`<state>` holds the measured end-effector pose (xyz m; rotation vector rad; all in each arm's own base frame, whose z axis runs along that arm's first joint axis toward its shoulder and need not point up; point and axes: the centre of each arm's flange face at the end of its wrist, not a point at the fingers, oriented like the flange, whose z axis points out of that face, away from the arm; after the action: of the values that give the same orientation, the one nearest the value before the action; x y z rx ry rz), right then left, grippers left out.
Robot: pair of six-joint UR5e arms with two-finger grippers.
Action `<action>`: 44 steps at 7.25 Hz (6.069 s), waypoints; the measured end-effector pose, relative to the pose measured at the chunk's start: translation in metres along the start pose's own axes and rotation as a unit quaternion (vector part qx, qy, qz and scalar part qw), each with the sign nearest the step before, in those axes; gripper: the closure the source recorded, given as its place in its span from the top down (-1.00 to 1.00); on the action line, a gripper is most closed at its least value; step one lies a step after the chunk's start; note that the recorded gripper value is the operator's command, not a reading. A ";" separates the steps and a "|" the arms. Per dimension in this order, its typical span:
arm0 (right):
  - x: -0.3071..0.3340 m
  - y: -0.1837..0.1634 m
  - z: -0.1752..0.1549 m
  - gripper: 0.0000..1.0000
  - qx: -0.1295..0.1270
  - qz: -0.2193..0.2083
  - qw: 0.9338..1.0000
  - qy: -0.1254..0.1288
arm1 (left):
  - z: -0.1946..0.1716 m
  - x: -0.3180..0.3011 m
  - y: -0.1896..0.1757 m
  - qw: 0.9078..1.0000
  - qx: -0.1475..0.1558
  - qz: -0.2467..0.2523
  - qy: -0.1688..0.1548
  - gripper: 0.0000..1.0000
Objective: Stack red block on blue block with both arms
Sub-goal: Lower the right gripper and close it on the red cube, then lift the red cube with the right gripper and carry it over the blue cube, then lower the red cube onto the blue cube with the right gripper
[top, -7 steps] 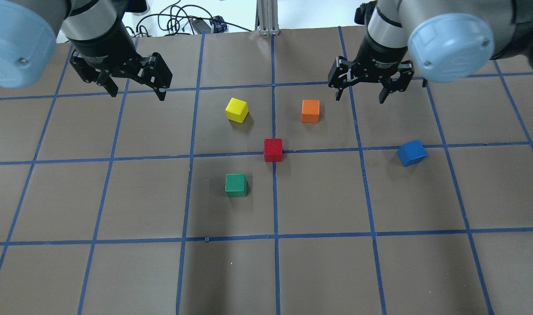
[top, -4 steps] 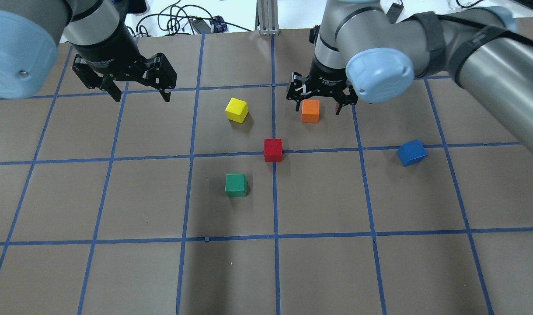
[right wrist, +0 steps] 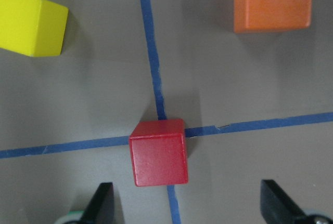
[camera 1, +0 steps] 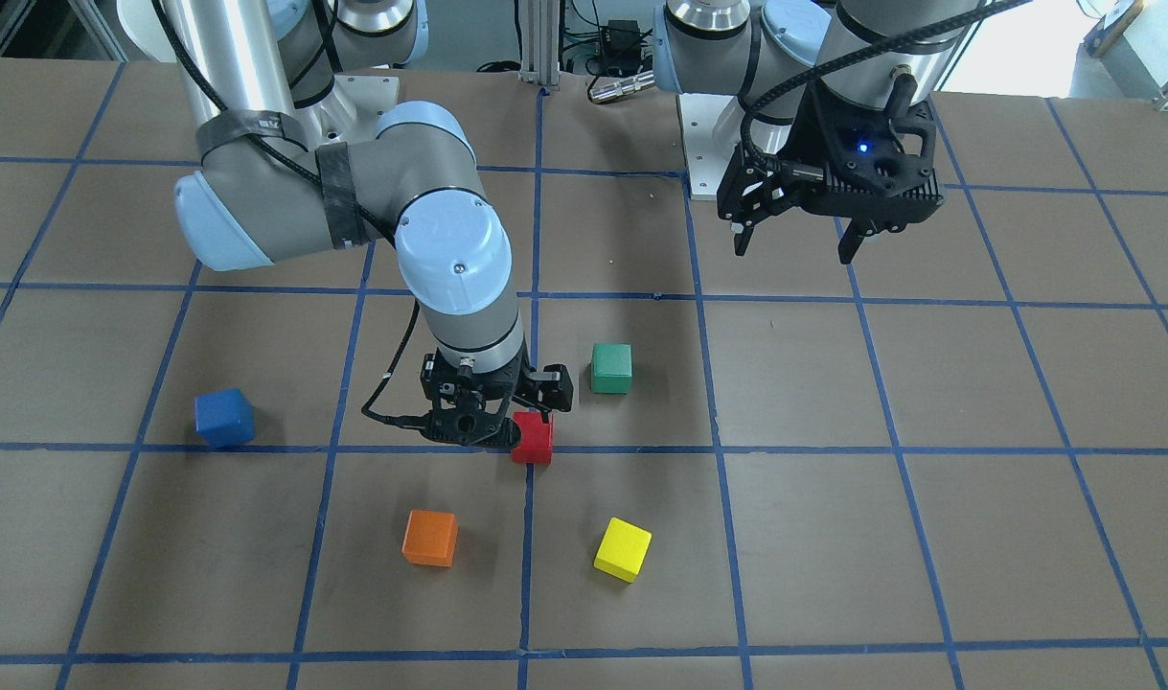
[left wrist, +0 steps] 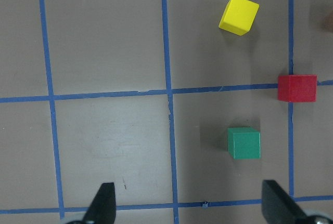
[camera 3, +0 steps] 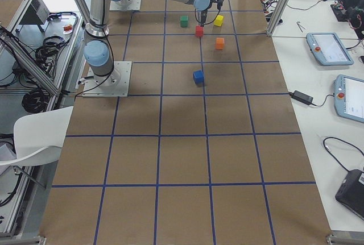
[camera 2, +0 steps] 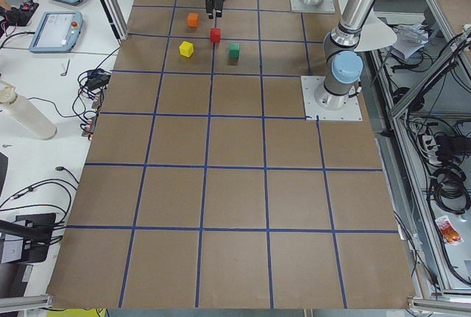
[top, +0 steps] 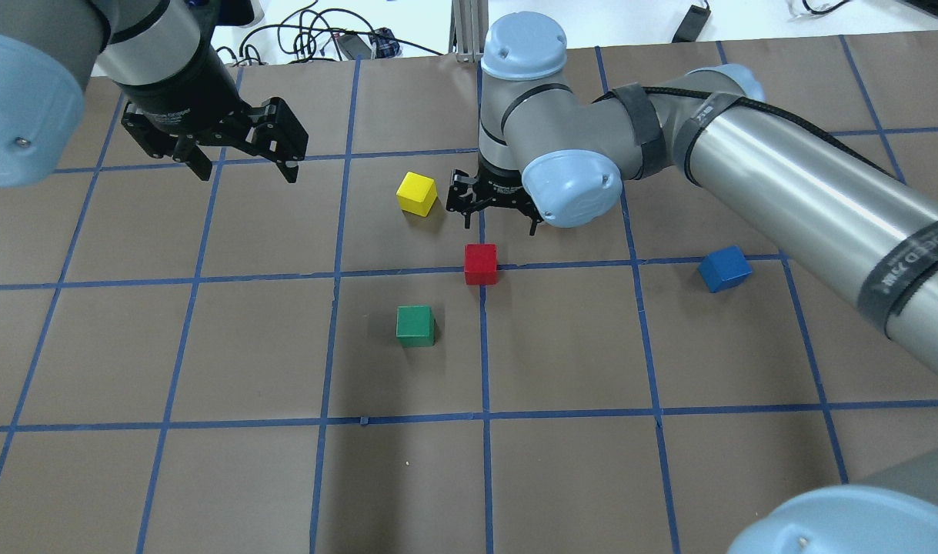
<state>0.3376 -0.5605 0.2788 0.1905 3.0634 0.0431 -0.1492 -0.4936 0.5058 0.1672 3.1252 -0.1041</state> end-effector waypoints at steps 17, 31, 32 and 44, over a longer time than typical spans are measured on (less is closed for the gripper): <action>0.089 -0.036 -0.037 -1.00 -0.015 0.046 0.999 0.021 | 0.007 -0.005 -0.001 1.000 -0.022 -0.014 0.003 1.00; 0.335 -0.020 -0.005 -1.00 0.004 -0.176 0.984 0.035 | 0.006 -0.005 0.002 1.000 -0.021 -0.015 0.001 1.00; 0.337 -0.021 -0.004 -1.00 0.004 -0.180 0.983 0.041 | 0.005 -0.005 0.002 1.000 -0.021 -0.015 0.002 1.00; 0.340 -0.018 0.002 0.19 -0.012 -0.195 0.980 0.049 | 0.002 -0.006 0.000 1.000 -0.017 -0.015 0.004 1.00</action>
<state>-0.0008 -0.5355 0.2527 -0.4264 3.1327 0.0681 -0.1437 -0.4944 0.5036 0.1203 3.1348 -0.0494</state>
